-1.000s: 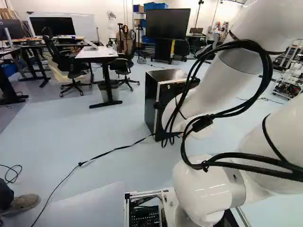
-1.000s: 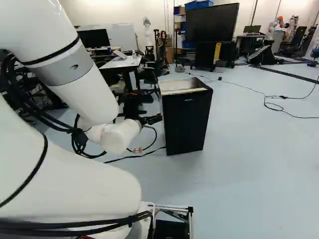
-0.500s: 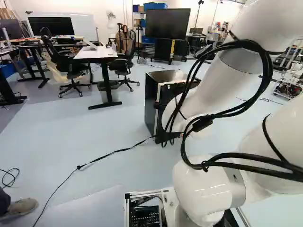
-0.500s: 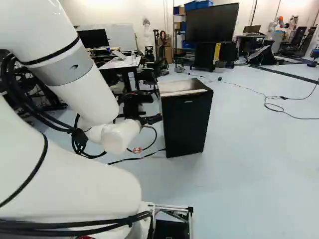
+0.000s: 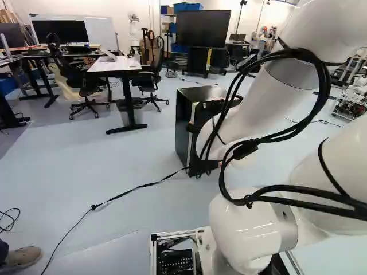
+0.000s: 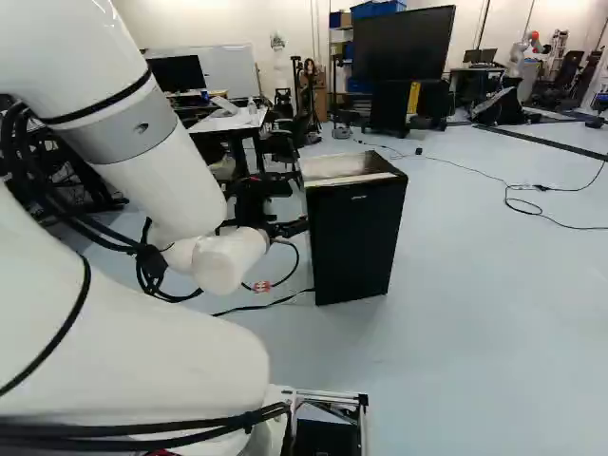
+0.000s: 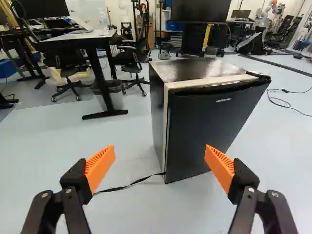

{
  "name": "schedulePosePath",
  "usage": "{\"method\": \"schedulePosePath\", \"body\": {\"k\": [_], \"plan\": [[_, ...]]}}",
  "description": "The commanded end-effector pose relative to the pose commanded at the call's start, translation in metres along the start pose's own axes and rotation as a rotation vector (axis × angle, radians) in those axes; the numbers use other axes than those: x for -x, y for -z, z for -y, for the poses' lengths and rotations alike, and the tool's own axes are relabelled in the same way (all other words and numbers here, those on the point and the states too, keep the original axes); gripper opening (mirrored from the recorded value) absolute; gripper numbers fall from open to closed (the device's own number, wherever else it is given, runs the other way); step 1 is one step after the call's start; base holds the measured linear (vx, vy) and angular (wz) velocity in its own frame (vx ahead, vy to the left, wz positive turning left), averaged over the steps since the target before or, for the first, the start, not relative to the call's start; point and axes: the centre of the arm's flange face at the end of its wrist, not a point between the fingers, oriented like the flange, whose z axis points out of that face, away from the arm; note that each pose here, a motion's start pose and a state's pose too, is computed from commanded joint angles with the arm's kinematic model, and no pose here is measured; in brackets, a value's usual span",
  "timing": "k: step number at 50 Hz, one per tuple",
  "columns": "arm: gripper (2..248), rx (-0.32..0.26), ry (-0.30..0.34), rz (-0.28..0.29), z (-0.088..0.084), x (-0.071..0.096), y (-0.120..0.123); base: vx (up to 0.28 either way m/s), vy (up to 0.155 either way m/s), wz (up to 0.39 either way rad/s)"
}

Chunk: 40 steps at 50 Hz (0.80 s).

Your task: Open the fridge door

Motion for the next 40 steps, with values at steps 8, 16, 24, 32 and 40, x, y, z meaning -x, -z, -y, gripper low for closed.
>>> {"method": "schedulePosePath", "body": {"k": [8, 16, 24, 32, 40], "plan": [[247, 0.0, 0.0, 0.0, 0.0, 0.0, 0.0, 0.064, -0.002, -0.006], [247, 0.0, 0.0, 0.0, 0.0, 0.0, 0.0, 0.063, 0.002, -0.006], [247, 0.0, 0.0, 0.0, 0.0, 0.0, 0.0, 0.059, -0.001, -0.004], [247, 0.0, 0.0, 0.0, 0.0, 0.0, 0.0, 0.05, 0.001, 0.0], [247, 0.0, 0.0, 0.0, 0.0, 0.0, 0.0, 0.006, 0.0, 0.0]]}}
